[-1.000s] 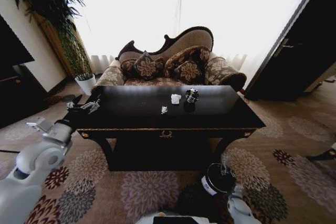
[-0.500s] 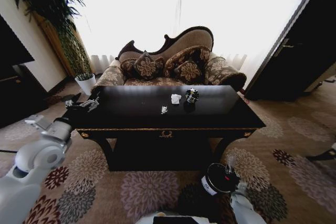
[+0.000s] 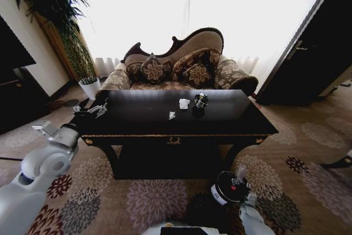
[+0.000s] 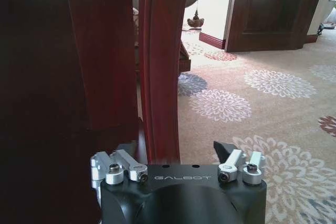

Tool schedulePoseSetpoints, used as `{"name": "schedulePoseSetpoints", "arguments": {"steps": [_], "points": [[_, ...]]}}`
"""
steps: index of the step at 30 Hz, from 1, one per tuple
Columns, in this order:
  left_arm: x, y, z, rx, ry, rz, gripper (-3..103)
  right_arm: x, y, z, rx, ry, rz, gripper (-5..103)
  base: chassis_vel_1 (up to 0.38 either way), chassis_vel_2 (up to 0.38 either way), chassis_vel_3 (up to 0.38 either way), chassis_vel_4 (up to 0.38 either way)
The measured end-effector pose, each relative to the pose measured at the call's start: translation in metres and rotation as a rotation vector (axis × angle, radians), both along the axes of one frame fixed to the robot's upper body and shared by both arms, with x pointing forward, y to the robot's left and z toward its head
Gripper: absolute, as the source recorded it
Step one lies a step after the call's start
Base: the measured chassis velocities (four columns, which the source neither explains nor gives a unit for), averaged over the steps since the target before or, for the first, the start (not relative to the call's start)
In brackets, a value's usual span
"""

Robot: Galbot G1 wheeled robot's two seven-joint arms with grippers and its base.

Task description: Move to the front of the table and place the trash on the table into the trash bin.

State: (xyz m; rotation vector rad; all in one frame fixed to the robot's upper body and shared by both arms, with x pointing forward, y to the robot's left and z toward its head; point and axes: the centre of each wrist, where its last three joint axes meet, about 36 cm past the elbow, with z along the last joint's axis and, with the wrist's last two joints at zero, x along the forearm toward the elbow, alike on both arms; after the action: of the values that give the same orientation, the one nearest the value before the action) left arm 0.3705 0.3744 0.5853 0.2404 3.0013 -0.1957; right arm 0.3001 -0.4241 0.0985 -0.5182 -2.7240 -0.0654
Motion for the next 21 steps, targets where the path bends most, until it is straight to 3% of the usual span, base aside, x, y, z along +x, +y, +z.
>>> {"name": "schedulePoseSetpoints", "arguments": {"steps": [2,5,13,21], "points": [[0.0,0.0,0.0,0.0,-0.001,0.0,100,0.0,0.0,0.0,0.001,0.0,0.001,85,0.0,0.0,0.0,0.0],[0.0,0.0,0.0,0.0,0.001,-0.001,100,-0.004,0.001,0.0,0.001,0.002,0.005,99,0.0,0.0,0.0,0.0],[-0.001,-0.001,0.0,0.006,0.011,-0.003,100,-0.017,0.001,0.003,0.003,-0.005,0.006,100,0.0,0.0,0.0,0.0],[-0.001,-0.002,-0.001,0.006,0.012,-0.002,100,-0.068,0.01,0.012,0.014,-0.024,0.003,100,0.0,0.0,0.0,0.0]]}}
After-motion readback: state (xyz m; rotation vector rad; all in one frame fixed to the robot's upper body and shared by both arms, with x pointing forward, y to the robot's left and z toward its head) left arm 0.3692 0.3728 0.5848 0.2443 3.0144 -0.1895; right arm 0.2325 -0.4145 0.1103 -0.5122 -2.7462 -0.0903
